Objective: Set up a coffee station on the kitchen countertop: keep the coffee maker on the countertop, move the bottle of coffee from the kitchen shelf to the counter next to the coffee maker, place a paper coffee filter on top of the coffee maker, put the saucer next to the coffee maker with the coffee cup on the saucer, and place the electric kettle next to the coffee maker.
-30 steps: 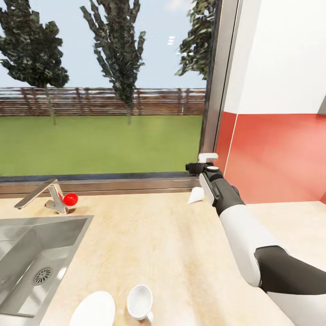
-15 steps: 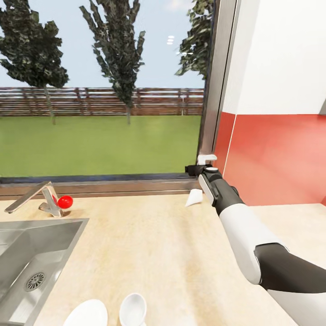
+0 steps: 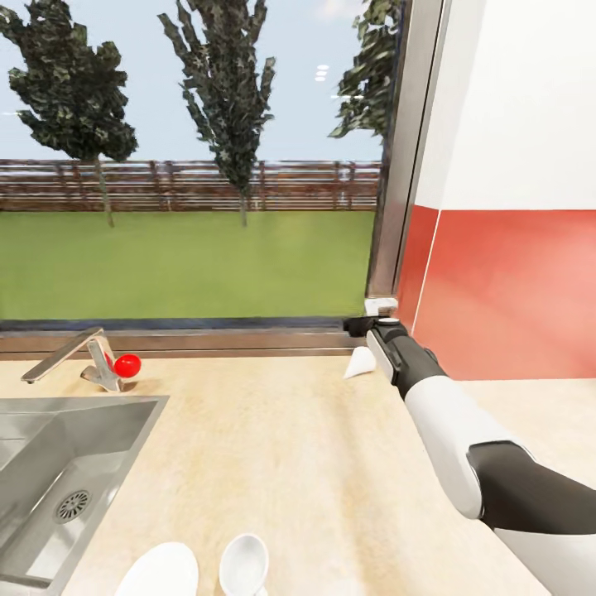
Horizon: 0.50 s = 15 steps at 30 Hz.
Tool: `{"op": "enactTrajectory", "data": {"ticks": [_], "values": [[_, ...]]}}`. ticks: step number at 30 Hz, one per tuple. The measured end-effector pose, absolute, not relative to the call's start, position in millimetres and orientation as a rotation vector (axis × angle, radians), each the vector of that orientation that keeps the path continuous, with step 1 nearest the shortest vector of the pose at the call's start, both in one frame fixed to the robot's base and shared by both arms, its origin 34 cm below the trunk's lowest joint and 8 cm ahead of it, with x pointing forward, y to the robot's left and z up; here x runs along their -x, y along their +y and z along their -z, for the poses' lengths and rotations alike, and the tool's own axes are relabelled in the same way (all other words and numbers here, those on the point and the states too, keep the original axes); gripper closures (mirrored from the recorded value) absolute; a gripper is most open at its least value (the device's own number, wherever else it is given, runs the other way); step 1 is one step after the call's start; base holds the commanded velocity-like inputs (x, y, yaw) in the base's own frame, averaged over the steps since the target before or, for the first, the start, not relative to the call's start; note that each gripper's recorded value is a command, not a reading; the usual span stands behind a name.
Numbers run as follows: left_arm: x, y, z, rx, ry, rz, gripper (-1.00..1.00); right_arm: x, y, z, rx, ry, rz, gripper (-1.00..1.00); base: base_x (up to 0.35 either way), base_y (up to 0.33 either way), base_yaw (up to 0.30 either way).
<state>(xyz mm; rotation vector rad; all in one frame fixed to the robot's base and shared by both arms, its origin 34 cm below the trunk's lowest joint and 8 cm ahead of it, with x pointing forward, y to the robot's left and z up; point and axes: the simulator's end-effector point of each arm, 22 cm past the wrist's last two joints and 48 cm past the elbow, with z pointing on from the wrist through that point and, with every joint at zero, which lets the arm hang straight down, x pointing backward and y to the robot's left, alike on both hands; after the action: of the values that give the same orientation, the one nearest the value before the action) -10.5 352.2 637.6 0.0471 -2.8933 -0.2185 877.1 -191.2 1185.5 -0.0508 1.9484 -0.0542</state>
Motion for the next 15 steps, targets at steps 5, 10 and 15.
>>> {"op": "enactTrajectory", "data": {"ticks": [5, 10, 15], "values": [[11.0, 352.2, -637.7, -0.047, -2.893, 0.218, -1.00, -877.1, -205.5, -1179.0, 0.039, 1.962, 0.076, -1.00, 0.000, 0.000, 0.000], [18.5, 350.9, -639.1, -0.046, -2.883, 0.215, -1.00, -884.3, -208.3, -1203.5, 0.031, 1.931, 0.082, -1.00, 0.000, 0.000, 0.000], [20.3, 346.7, -639.0, -0.046, -2.882, 0.208, -1.00, -892.2, -209.0, -1233.5, 0.025, 1.894, 0.081, -1.00, 0.000, 0.000, 0.000]]}}
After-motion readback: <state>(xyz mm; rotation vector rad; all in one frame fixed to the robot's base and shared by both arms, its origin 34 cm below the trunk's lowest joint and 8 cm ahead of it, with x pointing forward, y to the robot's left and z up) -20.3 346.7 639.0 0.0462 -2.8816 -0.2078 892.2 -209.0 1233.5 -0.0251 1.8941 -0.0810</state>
